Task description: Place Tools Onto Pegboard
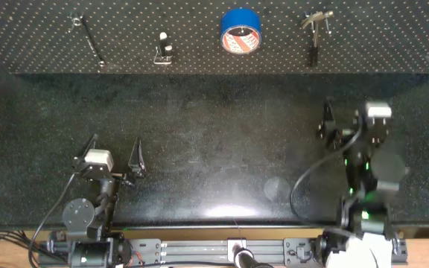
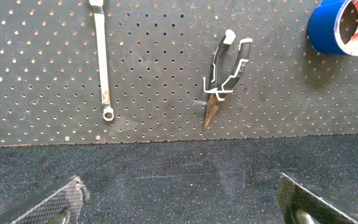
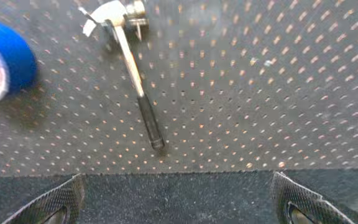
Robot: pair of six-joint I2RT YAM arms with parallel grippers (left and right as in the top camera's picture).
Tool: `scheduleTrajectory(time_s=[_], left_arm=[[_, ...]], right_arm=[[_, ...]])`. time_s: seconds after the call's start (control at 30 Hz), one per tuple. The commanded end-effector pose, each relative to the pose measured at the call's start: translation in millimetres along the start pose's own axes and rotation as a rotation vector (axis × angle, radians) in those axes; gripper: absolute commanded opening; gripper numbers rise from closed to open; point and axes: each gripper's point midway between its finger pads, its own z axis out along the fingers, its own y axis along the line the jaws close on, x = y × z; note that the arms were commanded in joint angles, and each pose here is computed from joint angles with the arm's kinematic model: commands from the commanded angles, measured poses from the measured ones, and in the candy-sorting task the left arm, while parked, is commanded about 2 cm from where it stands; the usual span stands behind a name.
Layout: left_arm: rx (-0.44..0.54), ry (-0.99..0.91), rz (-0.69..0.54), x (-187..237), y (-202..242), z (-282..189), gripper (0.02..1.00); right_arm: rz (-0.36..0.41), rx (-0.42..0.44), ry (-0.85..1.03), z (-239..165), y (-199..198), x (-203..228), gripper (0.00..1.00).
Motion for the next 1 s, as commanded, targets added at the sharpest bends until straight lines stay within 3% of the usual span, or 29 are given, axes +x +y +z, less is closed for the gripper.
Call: scheduleTrajectory(time_s=[0.03,0.27,0.47,0.57,0.6,0.7,0.8,1.0], left_arm=[[0.004,0.0,0.006,0.8,-0.9,-0.2,0.993],[0.004,0.0,0.006,0.8,-0.9,-0.2,0.993],[0.004,-0.001,0.006,0.7,-0.9,-0.2,0.993],[0.004,0.0,0.006,0.8,-0.9,-0.2,0.993],[0.004,-0.001,0.006,0.7,-0.9,-0.2,0.993],[0.004,-0.001,0.006,0.7,-0.9,-0.2,0.993],[0.004,0.0,0.006,0.8,-0.9,-0.2,0.993],[0.004,0.0,0.006,0.8,-0.9,-0.2,0.993]], right_arm=[[-0.012,0.025,0.001,-74.7,8.9,19.4,0.978],[0.018,0.017,0.174,-63.2,7.3,88.0,0.978],[0.012,0.012,0.145,-64.4,8.7,82.3,0.974],[0.006,-0.014,0.149,-64.2,14.8,83.2,0.871],[0.004,-0.034,0.135,-63.4,18.8,80.2,0.993],[-0.043,-0.037,-0.149,-51.8,19.6,36.2,0.976],[-0.031,0.039,-0.076,-49.5,7.5,54.1,0.976],[-0.032,0.027,-0.076,-49.4,10.3,54.2,0.974]])
